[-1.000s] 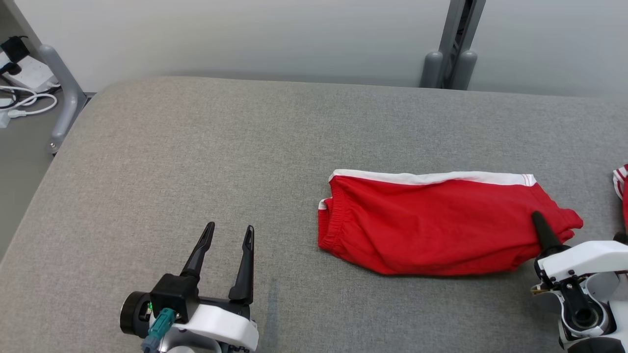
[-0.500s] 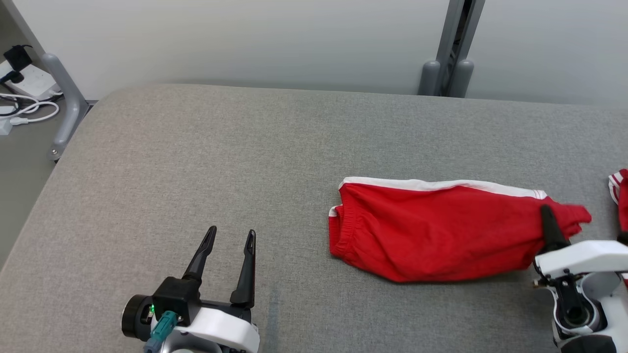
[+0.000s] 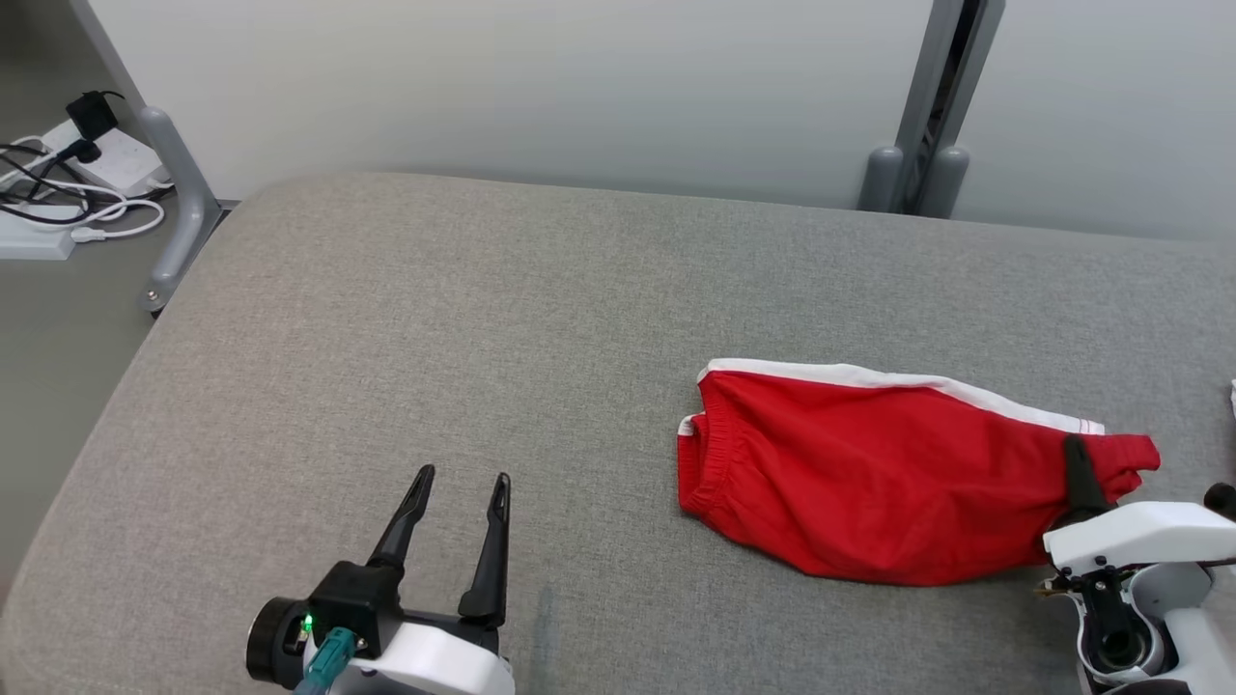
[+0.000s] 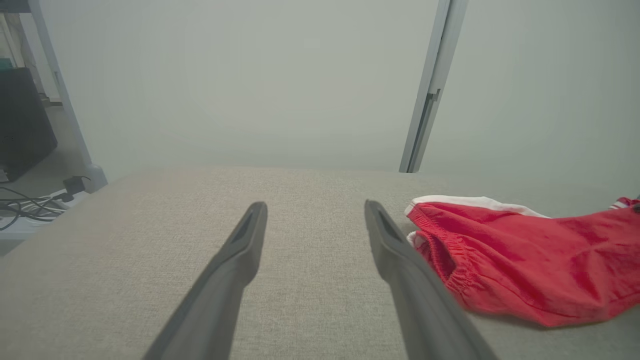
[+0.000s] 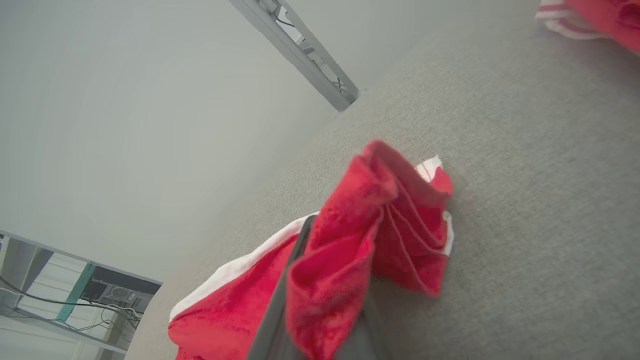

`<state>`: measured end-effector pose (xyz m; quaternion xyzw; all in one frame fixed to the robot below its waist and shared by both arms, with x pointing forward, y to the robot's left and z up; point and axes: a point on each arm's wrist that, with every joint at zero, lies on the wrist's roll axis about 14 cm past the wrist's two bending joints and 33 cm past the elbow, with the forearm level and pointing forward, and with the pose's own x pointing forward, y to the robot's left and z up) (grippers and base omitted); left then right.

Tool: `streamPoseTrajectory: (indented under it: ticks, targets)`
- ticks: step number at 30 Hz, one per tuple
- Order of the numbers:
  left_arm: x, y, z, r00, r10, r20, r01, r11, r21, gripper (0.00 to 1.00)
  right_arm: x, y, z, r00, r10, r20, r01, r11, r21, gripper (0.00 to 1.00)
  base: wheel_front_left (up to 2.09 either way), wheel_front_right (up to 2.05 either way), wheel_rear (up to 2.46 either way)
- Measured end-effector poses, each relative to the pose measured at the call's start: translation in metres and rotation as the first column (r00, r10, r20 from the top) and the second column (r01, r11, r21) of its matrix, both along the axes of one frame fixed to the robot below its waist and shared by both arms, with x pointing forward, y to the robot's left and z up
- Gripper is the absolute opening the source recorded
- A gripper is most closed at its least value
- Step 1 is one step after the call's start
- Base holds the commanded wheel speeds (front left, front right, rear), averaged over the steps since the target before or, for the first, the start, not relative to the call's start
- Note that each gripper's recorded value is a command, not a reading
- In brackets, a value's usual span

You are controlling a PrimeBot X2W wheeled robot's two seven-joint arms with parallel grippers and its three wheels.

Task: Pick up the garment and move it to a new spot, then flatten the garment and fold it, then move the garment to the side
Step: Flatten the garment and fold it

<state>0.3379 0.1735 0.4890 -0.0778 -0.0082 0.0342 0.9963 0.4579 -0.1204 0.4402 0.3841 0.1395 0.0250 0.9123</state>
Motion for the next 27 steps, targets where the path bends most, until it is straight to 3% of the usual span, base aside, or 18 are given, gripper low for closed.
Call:
streamPoseTrajectory:
  ticks: [5,8,14,20,27]
  targets:
    - [-0.001,0.001,0.001,1.000,0.003,0.003,-0.003,1.000,0.002,1.00,-0.001,-0.008,0.004,0.998,-0.055,0.029,0.054,0.998,0.013,0.00,0.00,0.00,0.00]
    - [-0.003,-0.001,-0.001,1.000,-0.002,-0.002,0.002,1.000,0.005,1.00,0.008,-0.003,0.028,0.992,-0.050,0.116,0.050,0.999,-0.001,0.00,0.00,0.00,0.00]
    - [-0.004,0.000,-0.001,1.000,-0.001,-0.001,0.001,1.000,0.007,1.00,0.017,0.057,0.077,0.938,0.168,0.302,-0.120,0.978,-0.170,0.00,0.00,0.00,0.00]
    - [-0.008,0.005,-0.003,1.000,0.018,-0.009,-0.018,1.000,0.003,1.00,-0.003,0.127,0.077,0.826,0.464,0.320,-0.323,0.855,-0.406,0.00,0.00,0.00,0.00]
    - [-0.012,0.011,-0.005,0.999,0.042,-0.017,-0.042,0.999,0.000,1.00,-0.032,0.178,0.039,0.714,0.677,0.180,-0.509,0.678,-0.530,0.00,0.00,0.00,0.00]
